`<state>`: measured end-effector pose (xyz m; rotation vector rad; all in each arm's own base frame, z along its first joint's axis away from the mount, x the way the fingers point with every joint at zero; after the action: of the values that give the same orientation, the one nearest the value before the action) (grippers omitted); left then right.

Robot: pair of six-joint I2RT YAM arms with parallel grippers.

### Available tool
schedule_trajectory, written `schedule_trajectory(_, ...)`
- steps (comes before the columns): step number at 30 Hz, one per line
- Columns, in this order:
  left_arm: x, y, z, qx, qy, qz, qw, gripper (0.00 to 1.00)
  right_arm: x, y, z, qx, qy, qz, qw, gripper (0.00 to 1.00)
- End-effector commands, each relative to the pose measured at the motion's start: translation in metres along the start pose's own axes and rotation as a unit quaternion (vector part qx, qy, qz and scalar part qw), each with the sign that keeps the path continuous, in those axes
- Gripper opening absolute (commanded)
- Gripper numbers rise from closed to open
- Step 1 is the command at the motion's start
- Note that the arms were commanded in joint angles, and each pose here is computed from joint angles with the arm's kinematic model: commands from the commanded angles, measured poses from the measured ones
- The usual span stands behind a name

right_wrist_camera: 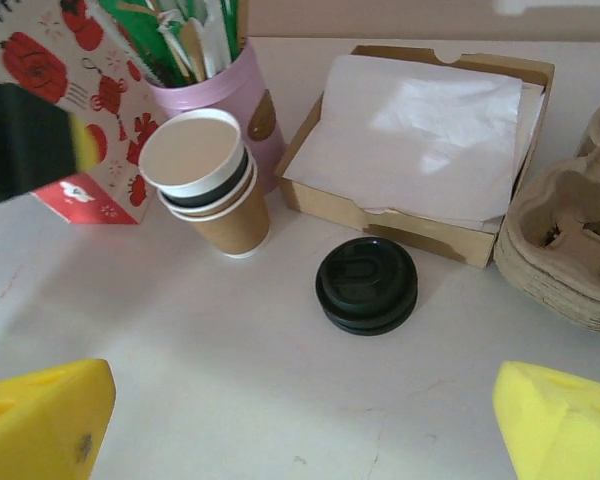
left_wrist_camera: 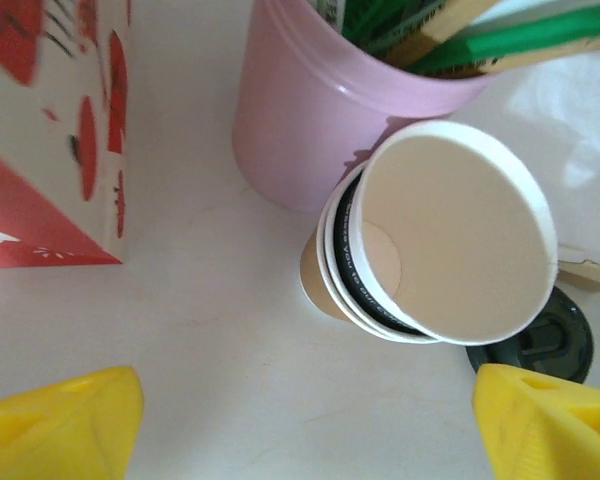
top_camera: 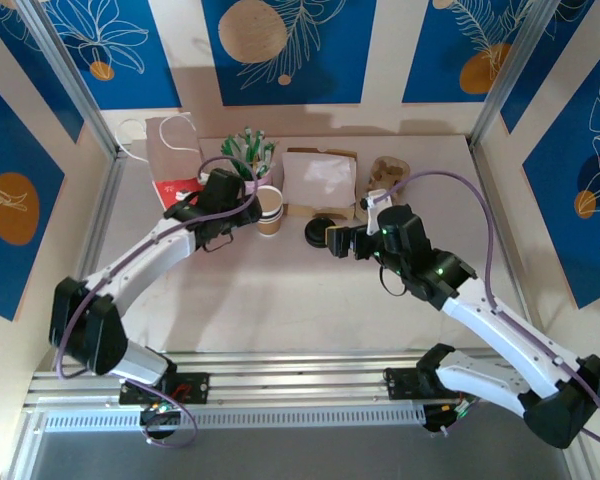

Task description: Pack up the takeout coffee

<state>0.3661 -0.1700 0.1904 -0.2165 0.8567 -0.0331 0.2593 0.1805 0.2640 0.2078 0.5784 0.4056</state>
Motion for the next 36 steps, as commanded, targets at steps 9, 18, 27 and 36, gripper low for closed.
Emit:
schedule_trajectory(9,0.027,-0.014,0.013,0.017,0.011,0.049,0.999,0.73,-0.040,0.017,-0.005,-0.029,-0.006,0.022,0.999,0.95)
schedule_trajectory(18,0.053,-0.020,0.016,0.031,0.027,0.071,0.997,0.57,-0.048,0.024,-0.009,-0.061,-0.003,0.019,0.998,0.95)
schedule_trajectory(27,0.060,-0.019,0.022,0.031,0.030,0.077,0.996,0.26,-0.056,0.027,-0.008,-0.072,-0.008,0.022,0.997,0.95)
schedule_trajectory(36,0.054,-0.020,0.032,0.025,0.027,0.071,0.997,0.00,-0.062,0.025,-0.006,-0.071,-0.015,0.023,0.997,0.95)
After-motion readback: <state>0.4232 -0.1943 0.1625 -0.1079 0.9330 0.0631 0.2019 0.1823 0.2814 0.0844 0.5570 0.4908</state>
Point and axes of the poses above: each hand's point on the last joint's axis, 136 mm out from that joint toward the fingers, its own x axis out along the fingers, its own y axis along the line the jaws close on, z = x × y, the point moved 1 cm from there along -x, back along the fingers, and after that the axes turned 6 degrees about x, right-handed, at the moved point
